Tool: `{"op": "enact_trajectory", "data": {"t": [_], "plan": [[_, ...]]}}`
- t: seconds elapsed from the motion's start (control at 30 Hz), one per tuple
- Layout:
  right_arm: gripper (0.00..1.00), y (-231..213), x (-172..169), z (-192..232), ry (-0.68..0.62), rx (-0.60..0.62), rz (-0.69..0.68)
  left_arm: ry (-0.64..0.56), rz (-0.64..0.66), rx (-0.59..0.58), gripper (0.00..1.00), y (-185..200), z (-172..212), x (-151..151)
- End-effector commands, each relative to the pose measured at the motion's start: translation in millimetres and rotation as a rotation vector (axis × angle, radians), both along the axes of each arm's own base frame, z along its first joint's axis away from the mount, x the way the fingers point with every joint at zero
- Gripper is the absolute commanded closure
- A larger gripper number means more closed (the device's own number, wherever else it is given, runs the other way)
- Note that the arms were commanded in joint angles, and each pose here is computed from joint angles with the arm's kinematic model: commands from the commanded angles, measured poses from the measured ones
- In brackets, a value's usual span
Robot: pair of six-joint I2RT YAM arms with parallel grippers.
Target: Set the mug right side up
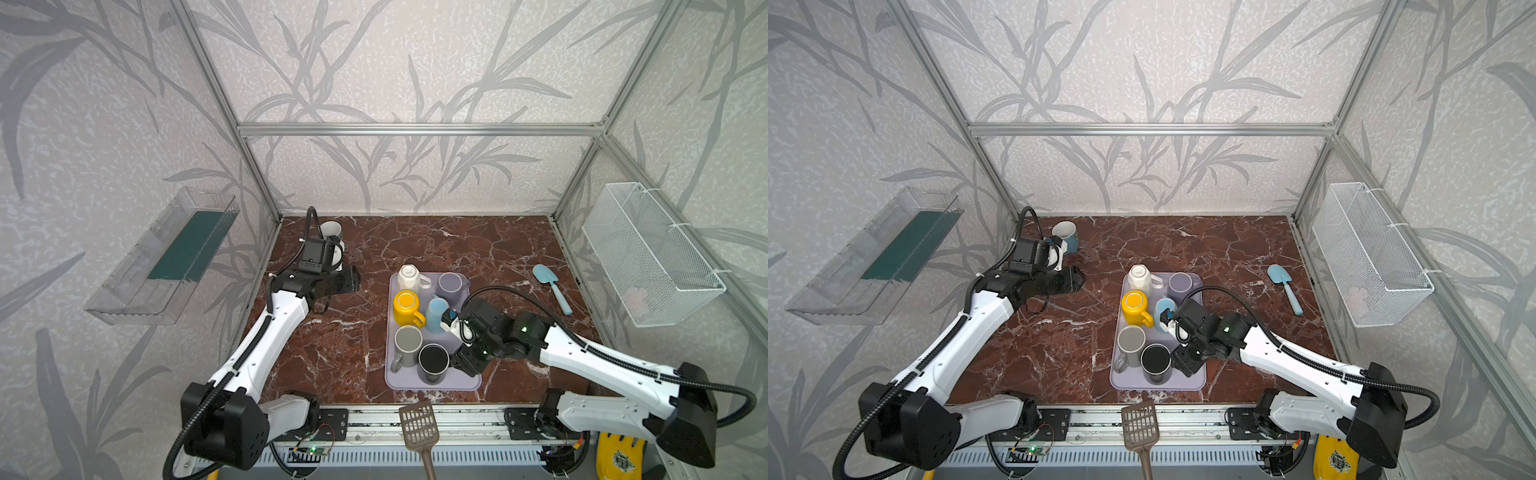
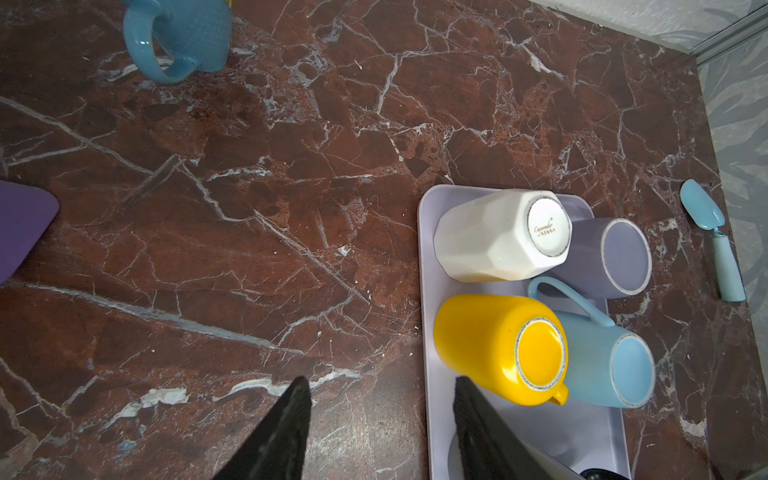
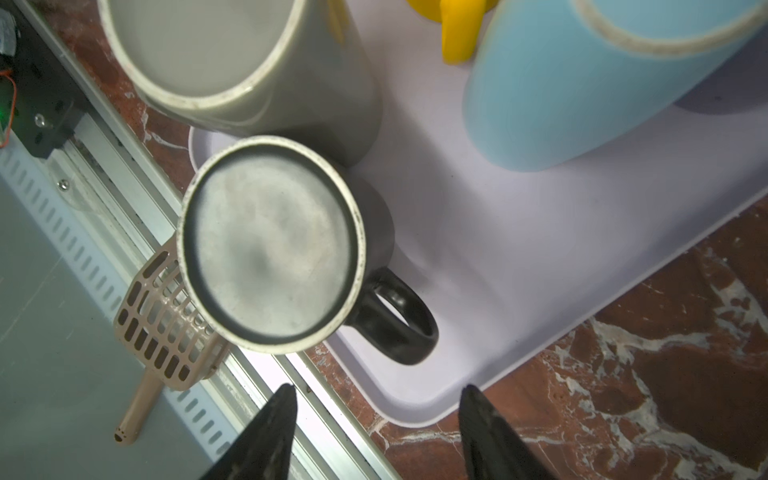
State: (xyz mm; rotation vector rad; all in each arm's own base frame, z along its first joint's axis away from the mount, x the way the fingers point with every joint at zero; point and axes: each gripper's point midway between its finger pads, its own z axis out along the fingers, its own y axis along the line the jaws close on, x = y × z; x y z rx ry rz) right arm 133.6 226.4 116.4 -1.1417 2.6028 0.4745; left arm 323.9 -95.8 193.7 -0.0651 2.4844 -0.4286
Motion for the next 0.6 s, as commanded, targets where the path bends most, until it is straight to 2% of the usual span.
{"op": "enact_trajectory", "data": {"t": [0.0,0.27,0.57], "plan": [[0.34,8.3,1.1,5.6,-0.029,0.006,0.060,-0.015,0.010,0.020,0.42,3.9,9.9,-3.2],[0.30,15.8,5.2,0.5,-0.060,0.000,0.101,-0.013,0.007,0.031,0.42,4.7,11.9,-2.8],[0.29,27.4,5.8,-9.2,-0.059,0.012,0.167,-0.019,0.002,0.037,0.42,5.1,17.2,-4.5]]}}
